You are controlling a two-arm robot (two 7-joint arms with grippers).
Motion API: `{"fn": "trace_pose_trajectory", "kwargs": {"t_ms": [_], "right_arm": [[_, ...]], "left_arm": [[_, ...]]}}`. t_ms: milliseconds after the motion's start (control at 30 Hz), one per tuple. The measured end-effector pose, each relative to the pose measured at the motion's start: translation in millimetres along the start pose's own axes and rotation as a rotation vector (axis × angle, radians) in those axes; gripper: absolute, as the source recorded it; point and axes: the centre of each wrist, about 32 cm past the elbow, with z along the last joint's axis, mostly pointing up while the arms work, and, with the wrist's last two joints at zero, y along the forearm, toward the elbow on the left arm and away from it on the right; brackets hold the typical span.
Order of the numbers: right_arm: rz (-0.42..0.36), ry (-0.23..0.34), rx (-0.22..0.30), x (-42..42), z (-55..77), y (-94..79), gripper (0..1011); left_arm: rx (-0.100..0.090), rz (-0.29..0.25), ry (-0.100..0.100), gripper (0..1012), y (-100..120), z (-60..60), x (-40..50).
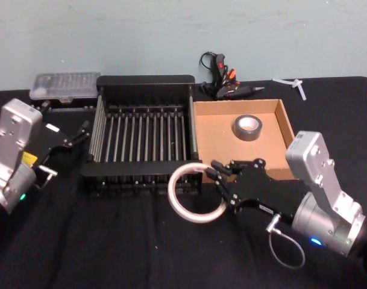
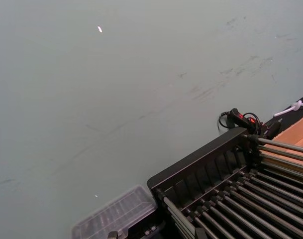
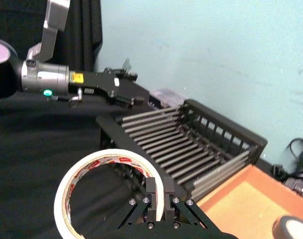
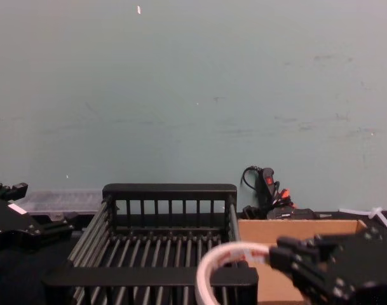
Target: Pick up the white tape and place it into the black box , Pick up the silver tape and place it into the brown box.
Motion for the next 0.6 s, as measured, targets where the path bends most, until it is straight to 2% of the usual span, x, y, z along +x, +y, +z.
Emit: {"fn": "trace_pose_trajectory", "kwargs": {"t_ms": [233, 600], "right_arm": [[-0.028, -0.014, 0.045, 6.7, 8.7, 16.9, 93], [-0.085, -0.015, 0.045, 20.7, 14.9, 52.4, 93]], "left_arm": [[0.000, 0.000, 0.000, 1001, 0.0, 0.0, 0.0], [0.000, 0.000, 0.000, 1001, 0.0, 0.0, 0.0]]}}
